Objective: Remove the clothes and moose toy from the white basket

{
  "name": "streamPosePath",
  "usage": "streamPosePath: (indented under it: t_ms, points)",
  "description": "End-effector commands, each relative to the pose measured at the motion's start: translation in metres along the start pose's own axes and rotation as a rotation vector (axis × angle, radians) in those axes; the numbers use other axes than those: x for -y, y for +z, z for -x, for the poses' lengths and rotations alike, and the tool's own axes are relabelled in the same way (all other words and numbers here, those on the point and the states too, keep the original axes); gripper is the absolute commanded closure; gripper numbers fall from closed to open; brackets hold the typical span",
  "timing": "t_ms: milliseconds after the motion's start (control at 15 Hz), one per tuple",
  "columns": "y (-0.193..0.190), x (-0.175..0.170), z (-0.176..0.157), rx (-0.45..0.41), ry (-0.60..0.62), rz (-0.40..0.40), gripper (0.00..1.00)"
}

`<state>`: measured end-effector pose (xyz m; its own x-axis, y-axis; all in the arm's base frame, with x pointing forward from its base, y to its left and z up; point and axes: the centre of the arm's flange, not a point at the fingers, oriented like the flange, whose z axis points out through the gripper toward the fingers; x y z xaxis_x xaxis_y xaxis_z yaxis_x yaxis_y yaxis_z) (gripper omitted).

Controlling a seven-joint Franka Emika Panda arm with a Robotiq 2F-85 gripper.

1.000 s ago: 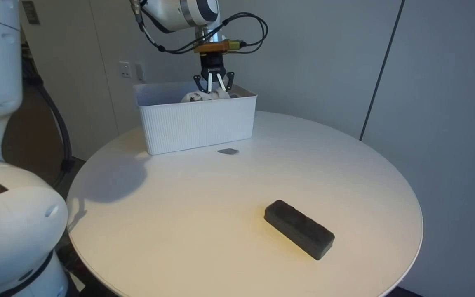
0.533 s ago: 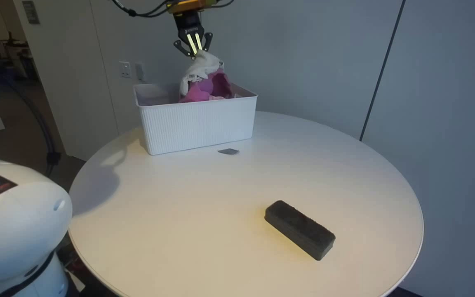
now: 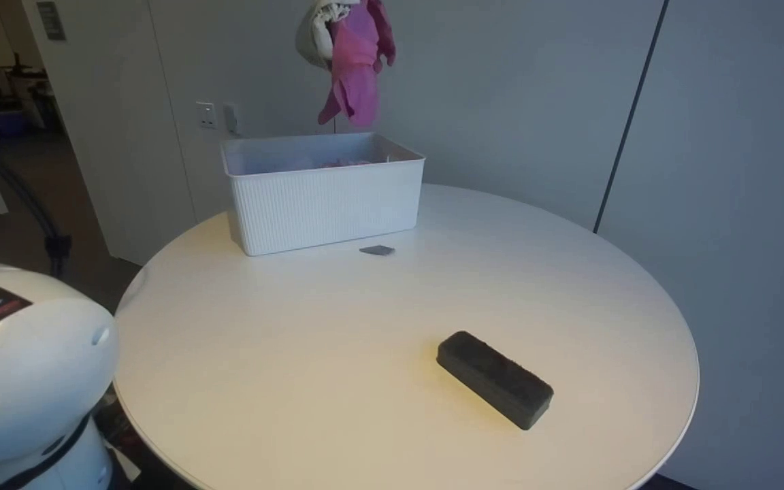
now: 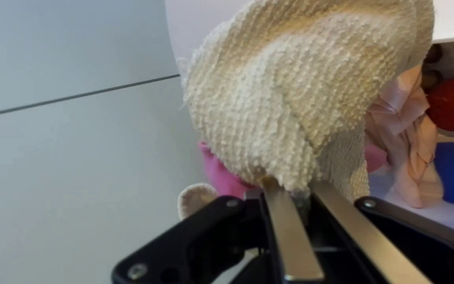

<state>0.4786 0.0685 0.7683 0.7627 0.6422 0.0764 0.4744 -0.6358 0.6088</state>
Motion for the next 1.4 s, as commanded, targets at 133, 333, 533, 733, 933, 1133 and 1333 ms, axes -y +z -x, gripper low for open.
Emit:
streamPosePath:
  t_ms: [133, 333, 533, 733, 933, 1133, 1333]
  points:
    - [-0.038, -0.035, 0.126, -0.025, 0.279, 0.129, 0.93]
    - [0.027, -0.043, 0.156, 0.026, 0.426, 0.182, 0.92]
    - [0.107, -0.032, 0.147, 0.031, 0.547, 0.170, 0.91]
    - [0.199, -0.013, 0.135, 0.167, 0.645, 0.155, 0.91]
    - [0.281, 0.005, 0.142, 0.342, 0.731, 0.175, 0.91]
    - [0.332, 0.019, 0.152, 0.468, 0.791, 0.107, 0.92]
    - [0.347, 0.022, 0.151, 0.461, 0.848, 0.021, 0.50]
